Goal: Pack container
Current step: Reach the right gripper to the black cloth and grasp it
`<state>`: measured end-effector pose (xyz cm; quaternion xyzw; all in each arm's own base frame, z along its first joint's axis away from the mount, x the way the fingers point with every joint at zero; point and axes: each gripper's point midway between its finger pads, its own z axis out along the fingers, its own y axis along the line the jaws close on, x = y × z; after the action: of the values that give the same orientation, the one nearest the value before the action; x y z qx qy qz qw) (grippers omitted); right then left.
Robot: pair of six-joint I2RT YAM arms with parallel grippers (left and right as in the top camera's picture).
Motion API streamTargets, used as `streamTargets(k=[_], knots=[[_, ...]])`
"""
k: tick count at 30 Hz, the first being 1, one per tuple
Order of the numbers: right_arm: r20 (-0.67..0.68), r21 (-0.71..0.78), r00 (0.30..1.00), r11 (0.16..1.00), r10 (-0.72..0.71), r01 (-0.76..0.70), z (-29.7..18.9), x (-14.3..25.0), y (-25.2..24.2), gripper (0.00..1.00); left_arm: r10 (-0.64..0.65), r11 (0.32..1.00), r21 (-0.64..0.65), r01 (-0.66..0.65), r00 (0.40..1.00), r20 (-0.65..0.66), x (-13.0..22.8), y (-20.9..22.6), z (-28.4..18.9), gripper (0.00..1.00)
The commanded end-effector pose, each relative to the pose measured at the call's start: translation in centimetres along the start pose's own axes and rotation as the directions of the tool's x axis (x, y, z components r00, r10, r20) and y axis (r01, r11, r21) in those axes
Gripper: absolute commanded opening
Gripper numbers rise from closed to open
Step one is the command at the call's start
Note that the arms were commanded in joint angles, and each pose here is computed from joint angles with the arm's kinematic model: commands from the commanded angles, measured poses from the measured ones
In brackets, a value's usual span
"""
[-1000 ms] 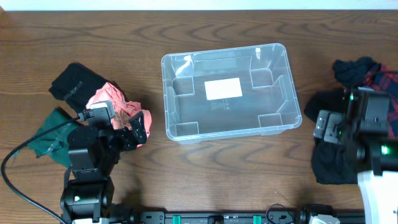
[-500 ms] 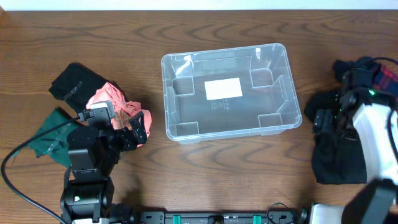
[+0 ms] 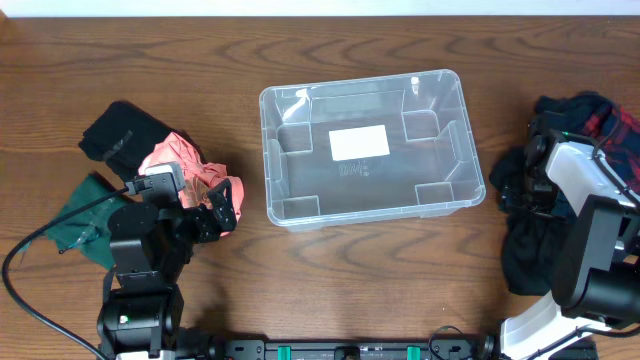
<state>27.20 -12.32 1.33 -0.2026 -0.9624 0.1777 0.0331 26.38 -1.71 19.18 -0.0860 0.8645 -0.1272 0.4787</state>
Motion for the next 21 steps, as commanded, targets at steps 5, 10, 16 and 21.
streamTargets(k=[5,10,16,21], knots=[[0.011,0.030,1.000,0.999,0.024,-0.025,0.5,-0.3,-0.2,0.20,0.005,1.000,0.022,-0.006,1.000,0.025,-1.1,-0.7,-0.5,0.98],[0.122,-0.008,0.992,1.000,0.017,-0.016,-3.0,-1.6,-0.4,0.07,0.005,1.000,0.022,-0.006,1.000,0.025,-1.1,-0.7,-0.5,0.98],[0.464,-0.074,0.884,0.992,-0.053,0.098,-14.2,-4.8,-1.1,0.11,0.006,1.000,0.022,-0.006,1.000,0.025,-1.1,-0.7,-0.5,0.98],[0.778,-0.073,0.615,0.954,-0.128,0.292,-26.5,-5.4,0.7,0.07,0.005,1.000,0.022,-0.006,1.000,0.025,-1.1,-0.7,-0.5,0.98]])
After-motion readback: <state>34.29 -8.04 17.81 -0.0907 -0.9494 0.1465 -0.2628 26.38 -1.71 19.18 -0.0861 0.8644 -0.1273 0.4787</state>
